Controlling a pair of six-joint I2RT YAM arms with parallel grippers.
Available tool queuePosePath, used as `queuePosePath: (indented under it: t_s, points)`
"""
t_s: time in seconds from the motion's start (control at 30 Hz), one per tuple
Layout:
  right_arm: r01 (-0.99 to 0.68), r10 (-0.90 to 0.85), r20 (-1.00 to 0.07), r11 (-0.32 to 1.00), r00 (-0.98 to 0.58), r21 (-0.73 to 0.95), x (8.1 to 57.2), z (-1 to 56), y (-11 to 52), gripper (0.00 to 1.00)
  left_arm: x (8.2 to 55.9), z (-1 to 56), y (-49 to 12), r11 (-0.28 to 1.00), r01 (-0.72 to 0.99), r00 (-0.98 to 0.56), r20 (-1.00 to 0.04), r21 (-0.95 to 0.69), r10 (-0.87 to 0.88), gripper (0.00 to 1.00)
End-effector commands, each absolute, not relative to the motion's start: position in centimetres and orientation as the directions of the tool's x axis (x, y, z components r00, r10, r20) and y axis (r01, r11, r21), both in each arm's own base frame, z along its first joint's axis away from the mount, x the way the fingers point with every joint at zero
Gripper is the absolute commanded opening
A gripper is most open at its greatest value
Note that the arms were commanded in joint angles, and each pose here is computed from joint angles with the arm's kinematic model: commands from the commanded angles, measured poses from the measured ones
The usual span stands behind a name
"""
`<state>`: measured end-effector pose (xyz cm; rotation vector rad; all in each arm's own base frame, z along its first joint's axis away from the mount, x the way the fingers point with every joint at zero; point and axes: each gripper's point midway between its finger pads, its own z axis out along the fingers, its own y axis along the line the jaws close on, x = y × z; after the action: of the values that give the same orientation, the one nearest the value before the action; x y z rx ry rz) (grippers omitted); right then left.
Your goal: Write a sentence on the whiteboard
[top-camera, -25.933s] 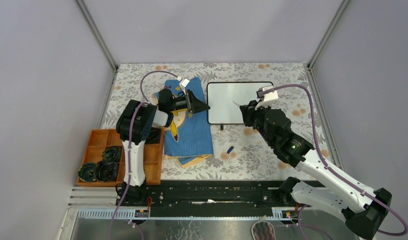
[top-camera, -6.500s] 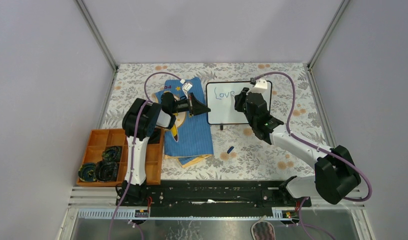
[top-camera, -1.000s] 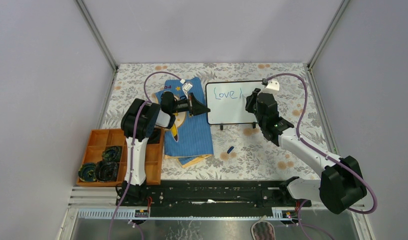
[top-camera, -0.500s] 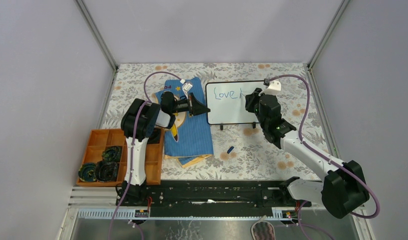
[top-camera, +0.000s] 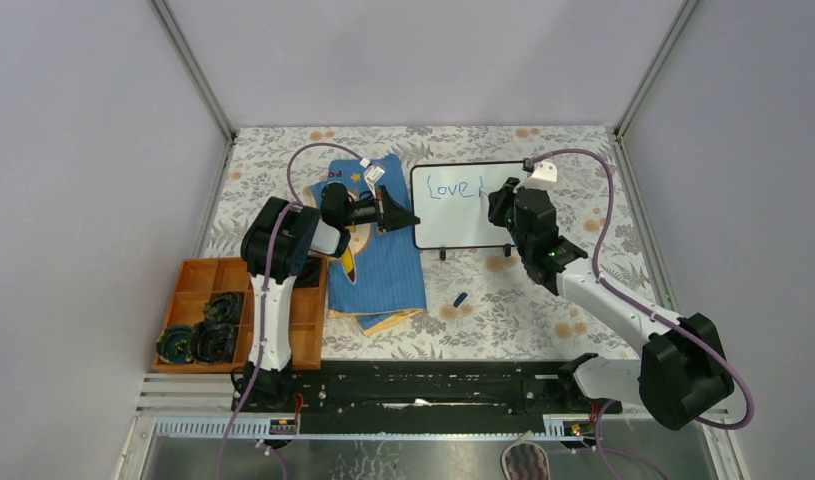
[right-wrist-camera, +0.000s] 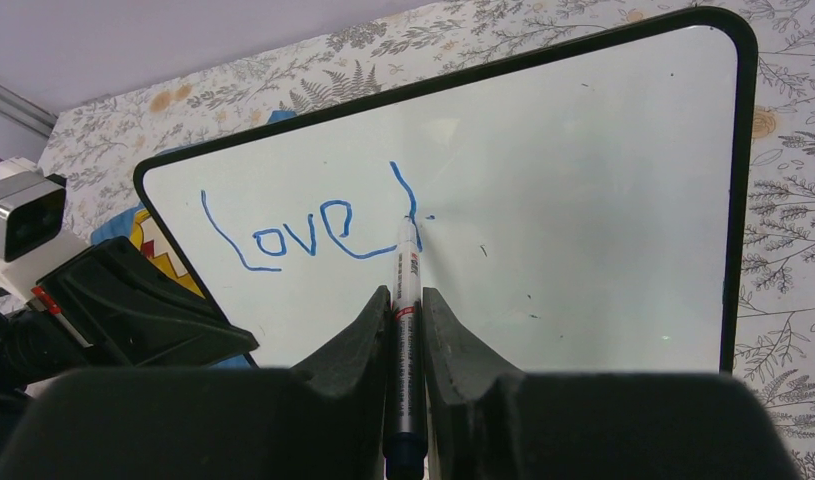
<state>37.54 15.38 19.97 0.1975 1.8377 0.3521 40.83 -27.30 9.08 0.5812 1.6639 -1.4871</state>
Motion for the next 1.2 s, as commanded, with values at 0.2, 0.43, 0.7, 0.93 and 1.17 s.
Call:
queuePosePath:
  t_s: [0.2, 0.43, 0.7, 0.93, 1.17]
  points:
    - [0.012, 0.339, -0.913, 0.938, -0.229, 0.345, 39.3, 21.6, 14.5, 0.0, 40.7, 7.2, -26.3, 0.243, 0.743, -0.604, -0.781, -0.624, -0.162, 0.0]
    - [0.049, 0.335, -0.916, 0.942, -0.219, 0.332, 39.0, 21.6, 13.6, 0.0, 40.8, 7.2, -26.3, 0.244, 0.743, -0.603, -0.781, -0.624, -0.161, 0.0]
    - [0.076, 0.323, -0.918, 0.946, -0.229, 0.314, 38.5, 20.8, 12.9, 0.0, 40.8, 7.2, -26.3, 0.245, 0.742, -0.603, -0.781, -0.623, -0.161, 0.0]
    - [0.045, 0.312, -0.914, 0.949, -0.258, 0.311, 38.0, 20.1, 13.3, 0.0, 40.7, 7.1, -26.3, 0.246, 0.74, -0.605, -0.78, -0.625, -0.16, 0.0]
    - [0.019, 0.302, -0.906, 0.95, -0.296, 0.311, 37.2, 18.6, 13.7, 0.0, 40.8, 7.1, -26.3, 0.246, 0.74, -0.605, -0.78, -0.625, -0.161, 0.0]
